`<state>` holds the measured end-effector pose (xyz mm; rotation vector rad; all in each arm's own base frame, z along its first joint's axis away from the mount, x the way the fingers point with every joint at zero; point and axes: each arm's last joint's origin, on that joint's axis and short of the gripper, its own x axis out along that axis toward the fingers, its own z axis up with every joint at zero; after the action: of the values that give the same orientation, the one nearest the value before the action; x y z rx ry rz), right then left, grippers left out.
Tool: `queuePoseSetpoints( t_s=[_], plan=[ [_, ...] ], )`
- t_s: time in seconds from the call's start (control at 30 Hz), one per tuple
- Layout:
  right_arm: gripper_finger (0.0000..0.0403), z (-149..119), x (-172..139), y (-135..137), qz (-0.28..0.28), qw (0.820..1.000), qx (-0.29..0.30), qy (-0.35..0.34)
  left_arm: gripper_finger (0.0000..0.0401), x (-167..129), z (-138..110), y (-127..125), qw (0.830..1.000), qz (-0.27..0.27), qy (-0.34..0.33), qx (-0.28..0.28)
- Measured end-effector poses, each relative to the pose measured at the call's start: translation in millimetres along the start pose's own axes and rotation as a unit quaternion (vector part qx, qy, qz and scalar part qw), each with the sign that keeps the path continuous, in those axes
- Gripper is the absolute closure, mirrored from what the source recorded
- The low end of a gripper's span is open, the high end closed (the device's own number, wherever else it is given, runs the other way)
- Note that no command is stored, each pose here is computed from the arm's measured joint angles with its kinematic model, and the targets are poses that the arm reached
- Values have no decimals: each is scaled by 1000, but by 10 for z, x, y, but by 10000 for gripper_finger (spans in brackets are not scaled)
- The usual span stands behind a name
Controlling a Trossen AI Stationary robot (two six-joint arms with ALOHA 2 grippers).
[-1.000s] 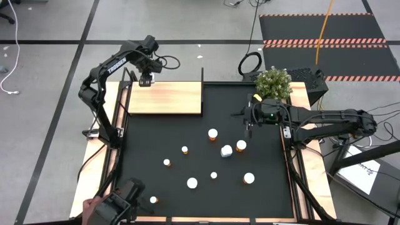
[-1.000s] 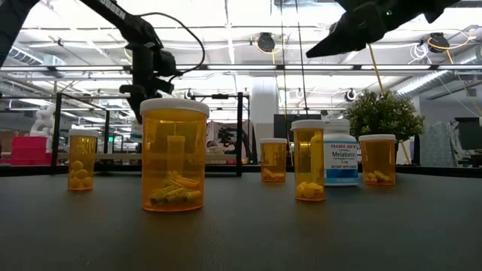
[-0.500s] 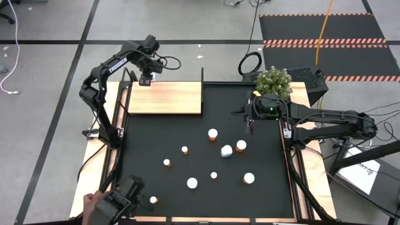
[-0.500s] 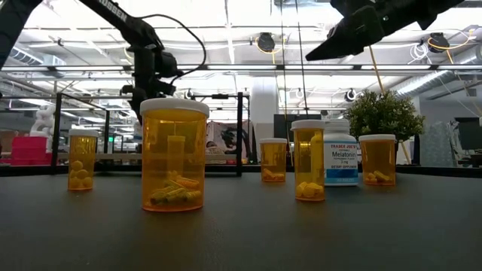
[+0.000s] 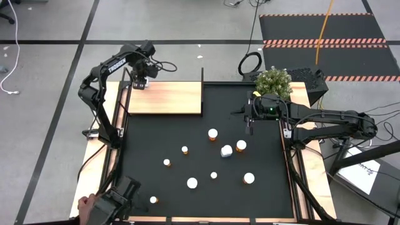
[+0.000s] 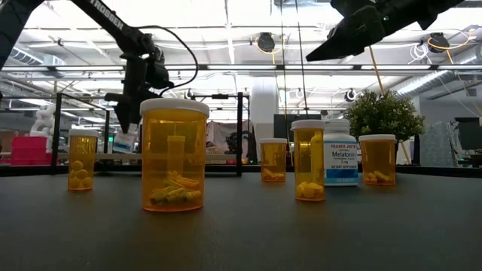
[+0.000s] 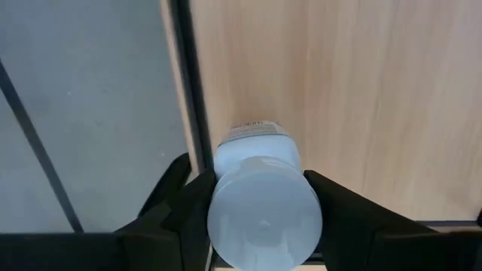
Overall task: Pick and place medicine bottles onto shelf by color
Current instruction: Put the white pill bottle on the shelf
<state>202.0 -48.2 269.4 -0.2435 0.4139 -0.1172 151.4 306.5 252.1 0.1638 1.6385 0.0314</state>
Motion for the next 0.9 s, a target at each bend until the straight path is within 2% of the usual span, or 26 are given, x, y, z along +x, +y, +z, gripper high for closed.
queuePoseSetpoints(
  t_s=[0.9],
  plan=[
    [403, 0, 1, 0, 0, 1000, 0, 0, 210, 3, -22, 22, 1000, 2, -13, -1]
  ],
)
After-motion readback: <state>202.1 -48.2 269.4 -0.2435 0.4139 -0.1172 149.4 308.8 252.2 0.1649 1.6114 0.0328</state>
